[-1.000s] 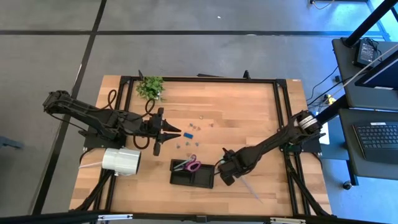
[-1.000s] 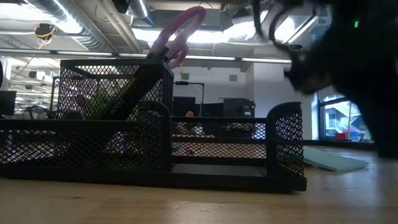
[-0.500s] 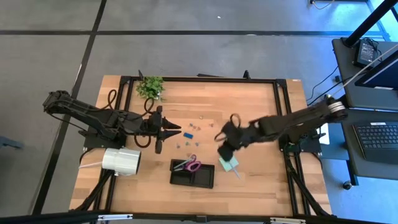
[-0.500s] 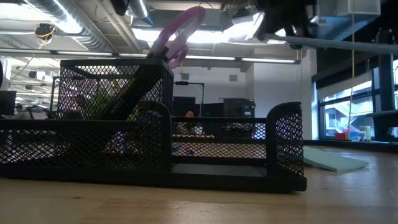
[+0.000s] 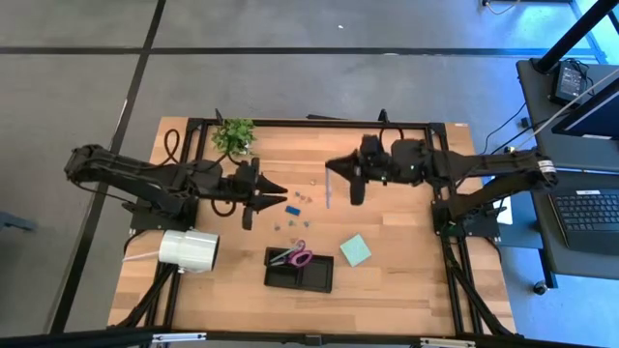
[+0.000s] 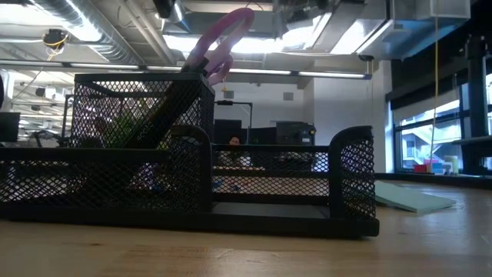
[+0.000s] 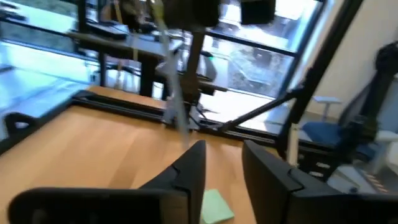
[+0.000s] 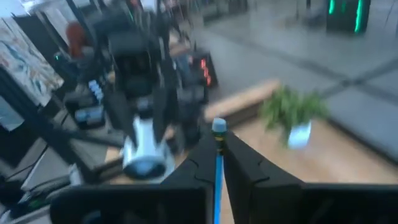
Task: Pick and place office supplies into organizer
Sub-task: Put the light blue pencil into the desk organizer
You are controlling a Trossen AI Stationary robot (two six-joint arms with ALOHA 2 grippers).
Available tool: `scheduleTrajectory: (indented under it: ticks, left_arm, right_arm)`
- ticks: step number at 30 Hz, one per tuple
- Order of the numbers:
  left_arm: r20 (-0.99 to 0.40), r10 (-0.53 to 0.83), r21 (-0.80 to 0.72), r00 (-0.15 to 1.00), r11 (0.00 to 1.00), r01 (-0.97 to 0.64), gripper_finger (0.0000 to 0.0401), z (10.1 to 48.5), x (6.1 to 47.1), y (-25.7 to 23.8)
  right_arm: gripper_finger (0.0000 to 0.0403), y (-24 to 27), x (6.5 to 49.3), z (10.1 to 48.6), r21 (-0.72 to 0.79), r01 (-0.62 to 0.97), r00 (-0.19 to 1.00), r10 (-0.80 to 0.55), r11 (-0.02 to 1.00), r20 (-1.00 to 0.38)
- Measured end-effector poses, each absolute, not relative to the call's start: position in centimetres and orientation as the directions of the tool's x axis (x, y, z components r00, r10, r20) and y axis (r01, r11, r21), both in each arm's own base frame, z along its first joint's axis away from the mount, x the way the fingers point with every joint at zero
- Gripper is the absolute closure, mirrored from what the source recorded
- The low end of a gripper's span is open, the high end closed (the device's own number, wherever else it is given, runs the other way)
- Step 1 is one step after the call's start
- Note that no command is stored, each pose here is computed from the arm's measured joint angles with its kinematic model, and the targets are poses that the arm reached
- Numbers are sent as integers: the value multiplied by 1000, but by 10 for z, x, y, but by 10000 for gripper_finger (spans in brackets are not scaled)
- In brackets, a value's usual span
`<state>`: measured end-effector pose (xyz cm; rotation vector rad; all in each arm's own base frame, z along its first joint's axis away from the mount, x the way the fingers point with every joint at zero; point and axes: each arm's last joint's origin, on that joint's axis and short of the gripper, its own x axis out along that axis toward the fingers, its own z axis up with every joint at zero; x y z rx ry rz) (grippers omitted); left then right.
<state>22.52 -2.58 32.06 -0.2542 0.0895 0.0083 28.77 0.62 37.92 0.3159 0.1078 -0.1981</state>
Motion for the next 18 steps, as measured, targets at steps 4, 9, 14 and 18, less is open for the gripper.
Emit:
scheduleTrajectory:
  ticks: [4, 9, 14, 18]
  left_arm:
    - [-61, -3, -259, 998, 966, -13, 249, 319, 235, -18]
    - [-63, 141, -255, 988, 955, -153, 206, 312, 248, -3]
    - [-79, 202, -258, 976, 942, -216, 197, 305, 255, 10]
    - [-63, 194, -263, 979, 943, -203, 200, 303, 261, 15]
  right_arm:
    - [386, 1, 297, 382, 212, 200, 980, -194, 956, -52]
    - [386, 1, 313, 373, 131, 196, 981, -192, 972, -42]
    - [386, 1, 324, 363, 86, 196, 980, -191, 977, -57]
    - [386, 2, 330, 358, 84, 194, 980, -190, 977, -52]
